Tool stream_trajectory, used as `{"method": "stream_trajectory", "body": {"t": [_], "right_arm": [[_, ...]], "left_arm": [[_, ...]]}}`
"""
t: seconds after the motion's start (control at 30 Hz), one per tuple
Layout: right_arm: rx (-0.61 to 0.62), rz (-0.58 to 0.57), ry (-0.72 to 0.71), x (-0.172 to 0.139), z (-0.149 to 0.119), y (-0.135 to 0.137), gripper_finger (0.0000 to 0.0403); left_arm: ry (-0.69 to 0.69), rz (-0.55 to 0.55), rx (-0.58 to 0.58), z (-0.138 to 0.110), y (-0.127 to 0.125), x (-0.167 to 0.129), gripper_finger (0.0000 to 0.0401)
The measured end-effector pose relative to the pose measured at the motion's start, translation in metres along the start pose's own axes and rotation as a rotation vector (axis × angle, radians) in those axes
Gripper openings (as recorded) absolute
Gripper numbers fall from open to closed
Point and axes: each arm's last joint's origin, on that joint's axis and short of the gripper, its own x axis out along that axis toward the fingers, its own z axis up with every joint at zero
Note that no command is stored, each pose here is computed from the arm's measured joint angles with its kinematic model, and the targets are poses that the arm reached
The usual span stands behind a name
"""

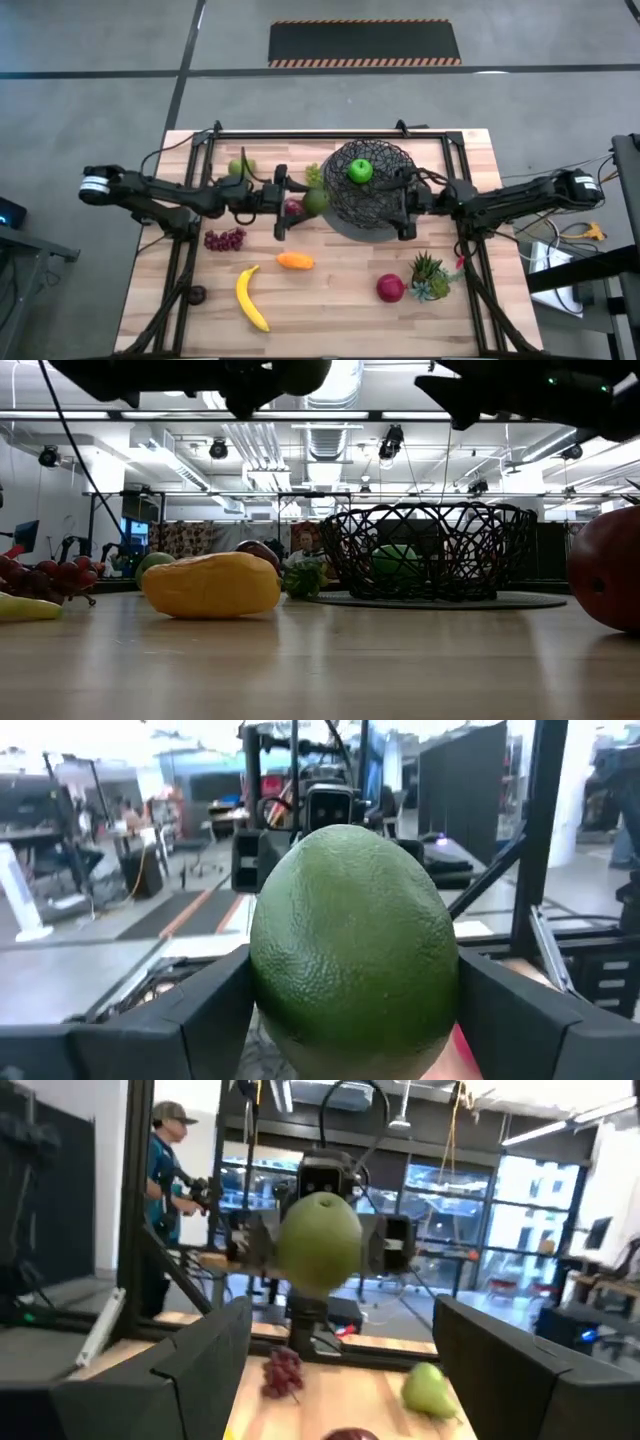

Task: Build produce basket
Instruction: Put the lime into the wire basket

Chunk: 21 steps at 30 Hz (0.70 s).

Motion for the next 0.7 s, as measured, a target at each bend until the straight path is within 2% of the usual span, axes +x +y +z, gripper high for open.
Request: {"method": "stream_trajectory", "body": {"t": [0.13,0.3,0.57,0.7], "right_arm": [[0.006,0.031,0.001,0.021,0.004,0.003,0.0319],[0.009,0.045,-0.021,0.048,0.011,0.001,0.0336],[0.022,0.049,0.0,0.083,0.006,-0.001,0.0339],[0.068,0.112,0.004,0.096,0.003,0.0,0.0337]], "left_arm": [[-0.025,-0.047,0.036,-0.007,-0.002,0.005,0.0279],[-0.06,-0.053,0.079,-0.013,-0.003,0.014,0.0279],[-0.114,-0.048,0.097,-0.022,-0.003,0.025,0.0279],[-0.129,-0.05,0.101,-0.027,-0.004,0.031,0.0279]]}}
